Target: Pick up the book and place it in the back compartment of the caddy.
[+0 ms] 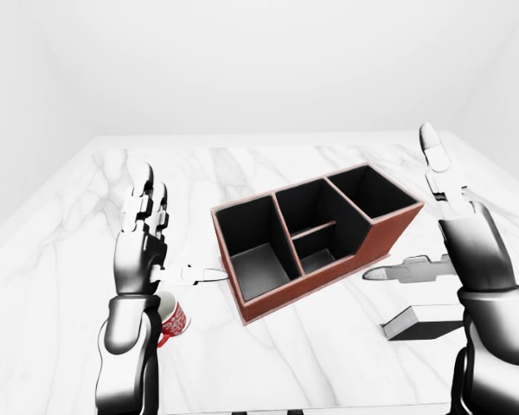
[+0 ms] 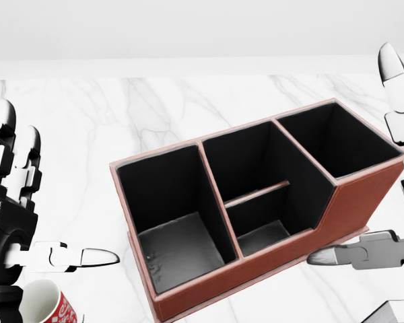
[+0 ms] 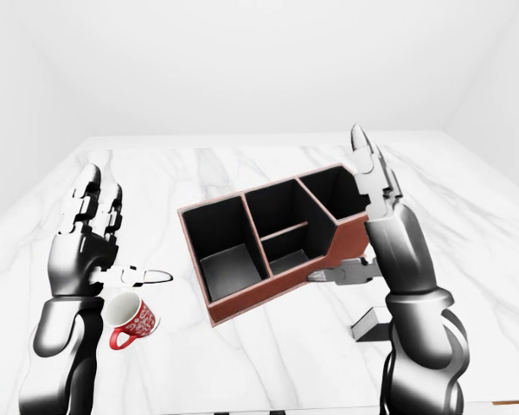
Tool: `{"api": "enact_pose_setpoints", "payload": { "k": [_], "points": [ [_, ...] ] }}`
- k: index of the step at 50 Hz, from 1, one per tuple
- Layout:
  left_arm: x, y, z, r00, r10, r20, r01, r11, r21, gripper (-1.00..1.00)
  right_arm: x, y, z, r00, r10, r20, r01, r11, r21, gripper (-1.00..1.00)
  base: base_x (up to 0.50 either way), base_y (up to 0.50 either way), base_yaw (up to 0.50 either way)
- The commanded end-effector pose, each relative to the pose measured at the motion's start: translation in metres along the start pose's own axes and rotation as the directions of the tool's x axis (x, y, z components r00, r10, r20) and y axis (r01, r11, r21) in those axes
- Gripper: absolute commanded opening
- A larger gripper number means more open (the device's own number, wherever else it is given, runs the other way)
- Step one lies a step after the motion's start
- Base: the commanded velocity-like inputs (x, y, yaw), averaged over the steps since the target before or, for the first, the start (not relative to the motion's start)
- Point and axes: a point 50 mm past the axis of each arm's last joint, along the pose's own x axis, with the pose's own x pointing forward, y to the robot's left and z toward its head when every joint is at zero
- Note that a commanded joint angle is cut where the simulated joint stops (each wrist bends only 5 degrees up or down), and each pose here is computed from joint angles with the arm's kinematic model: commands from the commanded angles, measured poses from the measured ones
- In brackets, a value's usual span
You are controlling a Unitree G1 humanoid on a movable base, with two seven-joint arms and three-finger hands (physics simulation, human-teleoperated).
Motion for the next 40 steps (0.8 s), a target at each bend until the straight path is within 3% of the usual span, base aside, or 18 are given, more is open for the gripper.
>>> {"api": "enact_pose_setpoints", "payload": {
  "k": [1, 15, 40],
  "points": [
    [0.0, 0.0, -0.002, 1.0, 0.0, -0.009, 0.0, 1.0, 0.0, 1.0, -0.001, -0.003, -0.003, 0.999, 0.034, -0.036, -0.037, 0.996, -0.082, 1.0, 0.0, 0.0, 0.0],
    [0.0, -0.001, -0.007, 1.0, -0.003, -0.029, 0.003, 1.0, 0.0, 1.0, -0.005, -0.004, -0.007, 0.992, 0.085, -0.094, -0.098, 0.985, -0.144, 1.0, 0.0, 0.0, 0.0],
    [0.0, 0.0, -0.006, 1.0, -0.001, -0.024, 0.001, 1.0, 0.002, 1.0, -0.012, 0.001, -0.028, 0.967, 0.127, -0.222, -0.165, 0.973, -0.161, 1.0, 0.0, 0.0, 0.0]
  ]
}}
